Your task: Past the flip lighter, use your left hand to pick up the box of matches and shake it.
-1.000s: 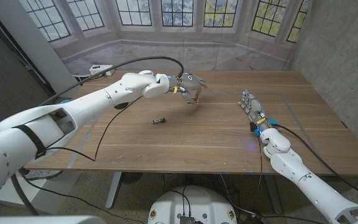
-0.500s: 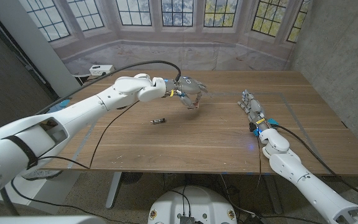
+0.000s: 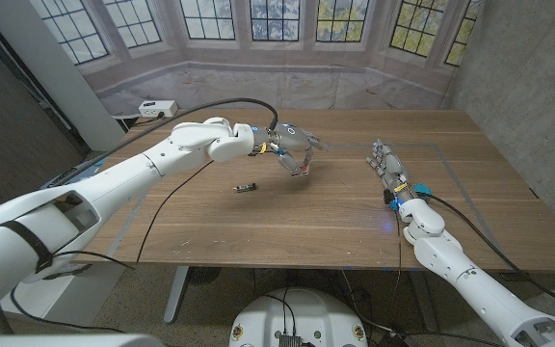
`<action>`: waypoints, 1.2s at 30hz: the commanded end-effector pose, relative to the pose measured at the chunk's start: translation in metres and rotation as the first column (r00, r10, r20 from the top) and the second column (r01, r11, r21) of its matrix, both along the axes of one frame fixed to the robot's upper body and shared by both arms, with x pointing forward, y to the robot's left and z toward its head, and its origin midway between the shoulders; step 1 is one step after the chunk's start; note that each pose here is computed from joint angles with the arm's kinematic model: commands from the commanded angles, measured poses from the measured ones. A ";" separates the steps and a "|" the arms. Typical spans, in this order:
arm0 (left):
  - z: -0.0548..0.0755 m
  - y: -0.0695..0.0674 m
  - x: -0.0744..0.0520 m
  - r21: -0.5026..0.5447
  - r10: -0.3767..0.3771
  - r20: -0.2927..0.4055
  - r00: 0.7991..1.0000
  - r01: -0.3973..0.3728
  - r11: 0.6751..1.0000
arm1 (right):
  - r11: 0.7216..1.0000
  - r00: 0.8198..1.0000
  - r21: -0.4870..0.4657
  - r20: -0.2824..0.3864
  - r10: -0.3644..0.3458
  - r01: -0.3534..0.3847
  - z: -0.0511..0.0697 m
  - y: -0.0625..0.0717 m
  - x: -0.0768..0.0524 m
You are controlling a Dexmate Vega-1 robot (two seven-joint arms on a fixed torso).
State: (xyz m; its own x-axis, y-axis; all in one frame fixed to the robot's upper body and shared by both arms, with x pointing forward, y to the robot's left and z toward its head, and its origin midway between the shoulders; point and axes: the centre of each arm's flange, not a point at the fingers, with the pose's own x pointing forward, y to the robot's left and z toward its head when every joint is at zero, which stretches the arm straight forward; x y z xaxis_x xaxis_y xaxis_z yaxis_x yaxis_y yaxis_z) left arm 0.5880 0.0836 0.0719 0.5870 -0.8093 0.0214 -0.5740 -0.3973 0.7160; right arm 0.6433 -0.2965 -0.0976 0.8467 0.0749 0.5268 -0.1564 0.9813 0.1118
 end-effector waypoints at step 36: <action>0.051 0.011 0.049 0.028 0.140 0.143 0.980 -0.145 0.989 | 0.999 0.994 -0.045 0.111 0.025 -0.020 0.040 0.012 -0.012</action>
